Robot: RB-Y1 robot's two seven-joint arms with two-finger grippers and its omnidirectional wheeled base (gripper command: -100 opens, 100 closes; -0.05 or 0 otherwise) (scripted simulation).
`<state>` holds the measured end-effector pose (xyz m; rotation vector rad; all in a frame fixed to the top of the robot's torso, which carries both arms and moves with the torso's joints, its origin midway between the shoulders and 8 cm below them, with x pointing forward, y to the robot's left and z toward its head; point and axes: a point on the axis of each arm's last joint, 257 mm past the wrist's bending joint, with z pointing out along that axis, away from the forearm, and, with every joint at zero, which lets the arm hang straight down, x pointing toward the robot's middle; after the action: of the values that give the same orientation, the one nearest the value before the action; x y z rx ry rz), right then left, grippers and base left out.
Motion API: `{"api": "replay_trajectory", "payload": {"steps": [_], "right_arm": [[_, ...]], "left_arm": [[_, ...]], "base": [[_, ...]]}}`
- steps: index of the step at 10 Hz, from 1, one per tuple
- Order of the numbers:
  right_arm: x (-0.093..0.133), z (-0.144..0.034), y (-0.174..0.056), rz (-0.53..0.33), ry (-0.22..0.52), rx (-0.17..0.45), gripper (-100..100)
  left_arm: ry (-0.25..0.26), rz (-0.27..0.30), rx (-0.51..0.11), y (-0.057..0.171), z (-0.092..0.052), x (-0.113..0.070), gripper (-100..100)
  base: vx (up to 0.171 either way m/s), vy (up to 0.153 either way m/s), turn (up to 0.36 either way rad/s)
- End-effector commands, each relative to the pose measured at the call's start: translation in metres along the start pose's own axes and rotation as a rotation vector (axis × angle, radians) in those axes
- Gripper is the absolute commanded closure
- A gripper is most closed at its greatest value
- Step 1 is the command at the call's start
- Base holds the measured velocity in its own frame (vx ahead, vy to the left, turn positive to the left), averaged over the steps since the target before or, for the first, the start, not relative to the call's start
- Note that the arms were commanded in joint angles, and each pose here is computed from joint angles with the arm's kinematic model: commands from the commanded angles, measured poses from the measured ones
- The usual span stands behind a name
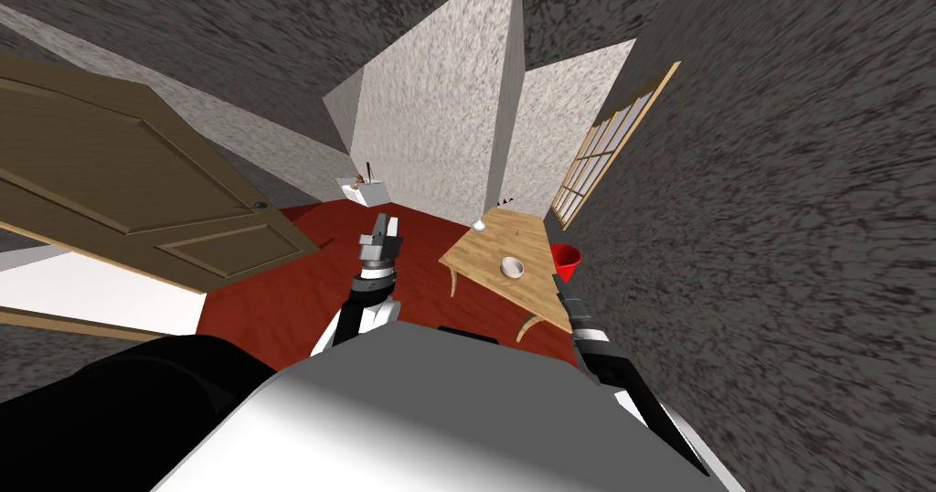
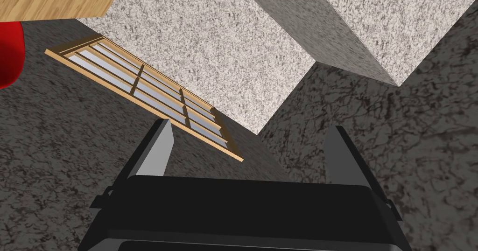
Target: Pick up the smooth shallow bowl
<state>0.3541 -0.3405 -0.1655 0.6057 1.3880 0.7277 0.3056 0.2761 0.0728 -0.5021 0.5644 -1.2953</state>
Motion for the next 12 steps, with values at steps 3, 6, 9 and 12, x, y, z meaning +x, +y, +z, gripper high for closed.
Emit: {"api": "replay_trajectory", "payload": {"steps": [3, 6, 9, 12], "right_arm": [[0.0, 0.0, 0.0, 0.0, 0.0, 0.0, -100], [0.019, -0.012, -0.027, 0.003, 0.071, 0.074, -100], [0.042, -0.033, -0.062, 0.009, 0.164, 0.175, -100], [0.07, -0.068, -0.105, 0.014, 0.282, 0.308, -100]], "left_arm": [[0.0, 0.0, 0.0, 0.0, 0.0, 0.0, 0], [0.0, 0.0, 0.0, 0.0, 0.0, 0.0, 0], [0.0, 0.0, 0.0, 0.0, 0.0, 0.0, 0], [0.0, 0.0, 0.0, 0.0, 0.0, 0.0, 0]], "base": [[-0.002, 0.002, 0.007], [0.007, 0.031, 0.117], [0.025, 0.045, 0.136], [0.023, 0.05, 0.165]]}}
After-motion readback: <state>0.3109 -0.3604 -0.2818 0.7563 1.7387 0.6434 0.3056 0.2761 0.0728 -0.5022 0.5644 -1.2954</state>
